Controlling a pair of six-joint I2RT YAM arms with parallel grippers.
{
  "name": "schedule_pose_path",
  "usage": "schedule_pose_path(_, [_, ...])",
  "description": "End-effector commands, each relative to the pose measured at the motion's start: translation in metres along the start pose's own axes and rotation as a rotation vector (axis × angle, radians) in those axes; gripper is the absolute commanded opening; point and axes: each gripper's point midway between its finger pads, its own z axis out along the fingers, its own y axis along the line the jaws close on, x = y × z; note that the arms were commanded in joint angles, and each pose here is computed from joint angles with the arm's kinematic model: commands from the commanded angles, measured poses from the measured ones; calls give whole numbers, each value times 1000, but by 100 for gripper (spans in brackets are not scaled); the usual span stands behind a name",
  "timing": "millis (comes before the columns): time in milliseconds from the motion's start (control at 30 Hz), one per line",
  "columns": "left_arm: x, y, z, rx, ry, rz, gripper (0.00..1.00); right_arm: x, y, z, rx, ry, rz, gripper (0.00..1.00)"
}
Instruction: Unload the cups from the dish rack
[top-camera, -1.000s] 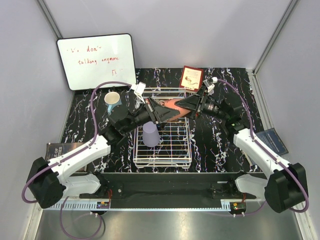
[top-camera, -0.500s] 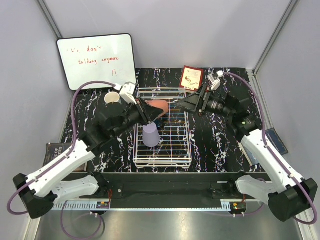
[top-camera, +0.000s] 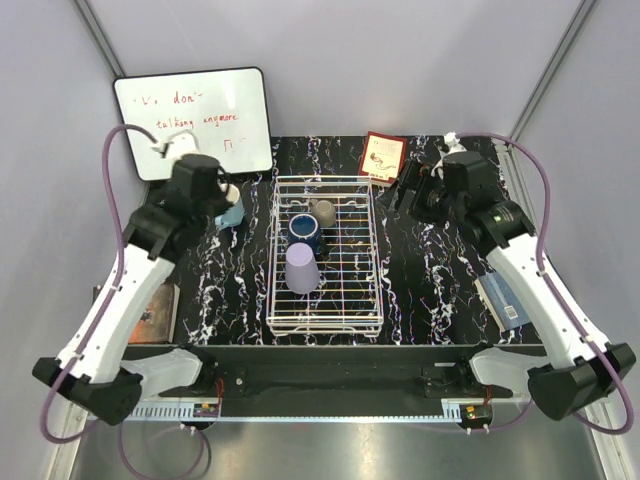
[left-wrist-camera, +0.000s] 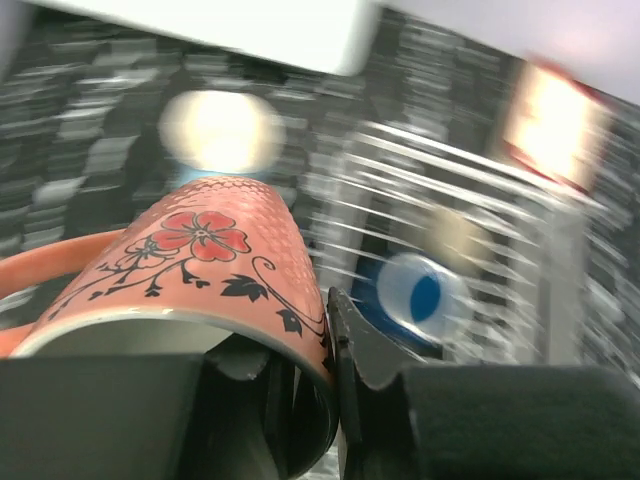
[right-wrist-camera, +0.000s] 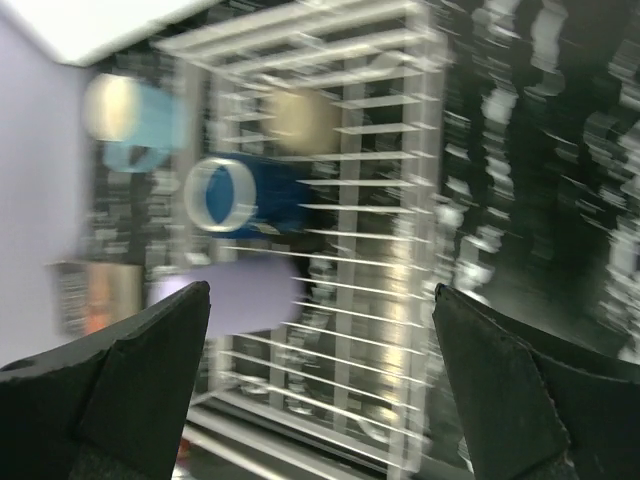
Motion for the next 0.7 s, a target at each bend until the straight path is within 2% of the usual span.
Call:
schedule_pose_path(0, [2,94,29,-304,78,26,0,21,-77,-9,360,85,-121,100])
schedule_pose_path(133, [12,126,74,-357,189,-44,0,34,-72,-7,314,113,-87,100])
schedule_pose_path(300, [22,132,128,-362,273,-52,0,49,-74,-10,293,152,-69,100])
schedule_pose_path(667, [18,155,199,-388,357,-131,0,58,-83,-27,318,168,-100,100])
